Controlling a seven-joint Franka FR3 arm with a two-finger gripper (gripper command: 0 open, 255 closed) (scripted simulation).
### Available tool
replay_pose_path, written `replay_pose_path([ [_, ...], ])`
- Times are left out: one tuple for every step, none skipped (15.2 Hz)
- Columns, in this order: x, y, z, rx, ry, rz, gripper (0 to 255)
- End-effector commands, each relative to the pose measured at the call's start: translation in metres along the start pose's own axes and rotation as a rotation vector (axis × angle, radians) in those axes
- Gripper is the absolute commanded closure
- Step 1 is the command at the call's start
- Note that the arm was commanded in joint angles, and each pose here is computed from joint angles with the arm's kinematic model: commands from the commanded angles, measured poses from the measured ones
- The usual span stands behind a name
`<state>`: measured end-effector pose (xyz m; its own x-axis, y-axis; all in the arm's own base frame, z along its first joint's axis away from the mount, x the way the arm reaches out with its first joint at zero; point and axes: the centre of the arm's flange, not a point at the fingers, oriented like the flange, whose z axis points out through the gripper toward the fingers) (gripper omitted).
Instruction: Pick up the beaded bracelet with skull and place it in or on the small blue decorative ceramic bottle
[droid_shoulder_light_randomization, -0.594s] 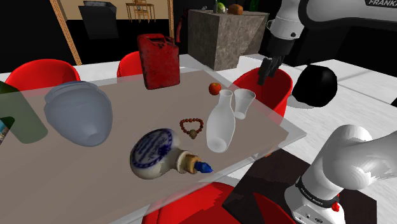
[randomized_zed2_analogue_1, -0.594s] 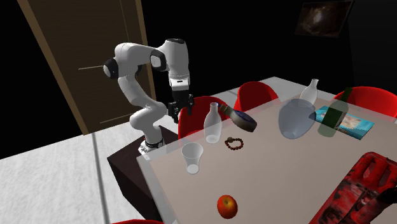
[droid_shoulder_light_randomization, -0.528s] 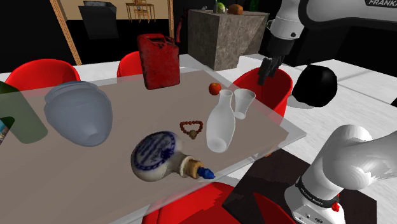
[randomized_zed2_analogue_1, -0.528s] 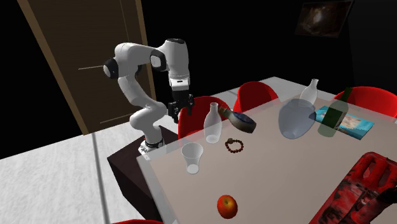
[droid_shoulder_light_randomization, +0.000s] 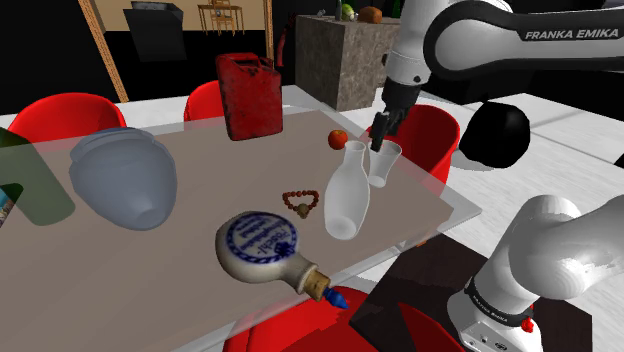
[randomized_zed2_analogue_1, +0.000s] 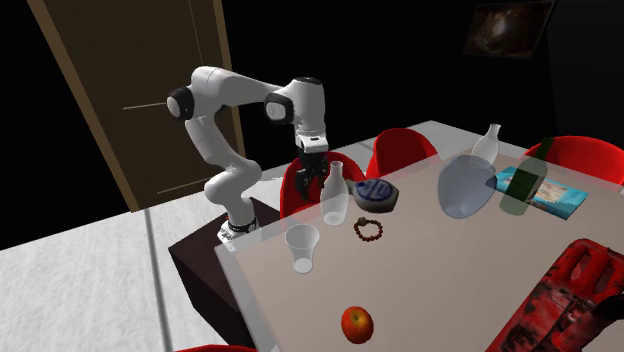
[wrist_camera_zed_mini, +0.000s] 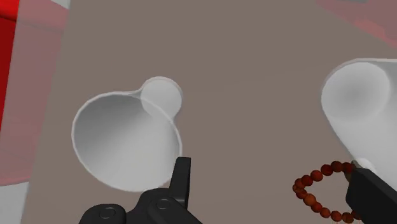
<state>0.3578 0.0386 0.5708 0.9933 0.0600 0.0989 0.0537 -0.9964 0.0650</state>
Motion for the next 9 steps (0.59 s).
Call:
replay_pose_path([
  [0.012, -0.020, 0.016, -0.003, 0.005, -0.016, 0],
  [0.018, -0.030, 0.023, -0.005, 0.008, -0.024, 0],
  [0.024, -0.040, 0.030, -0.007, 0.010, -0.032, 0],
  [0.029, -0.049, 0.036, -0.009, 0.012, -0.040, 0],
  [0.035, -0.059, 0.043, -0.011, 0.015, -0.049, 0],
  [0.041, -0.069, 0.049, -0.013, 0.017, -0.057, 0],
  [0.047, -0.079, 0.056, -0.015, 0.019, -0.065, 0],
  [0.052, -0.089, 0.063, -0.017, 0.022, -0.073, 0],
  [0.058, -0.099, 0.069, -0.018, 0.024, -0.081, 0],
])
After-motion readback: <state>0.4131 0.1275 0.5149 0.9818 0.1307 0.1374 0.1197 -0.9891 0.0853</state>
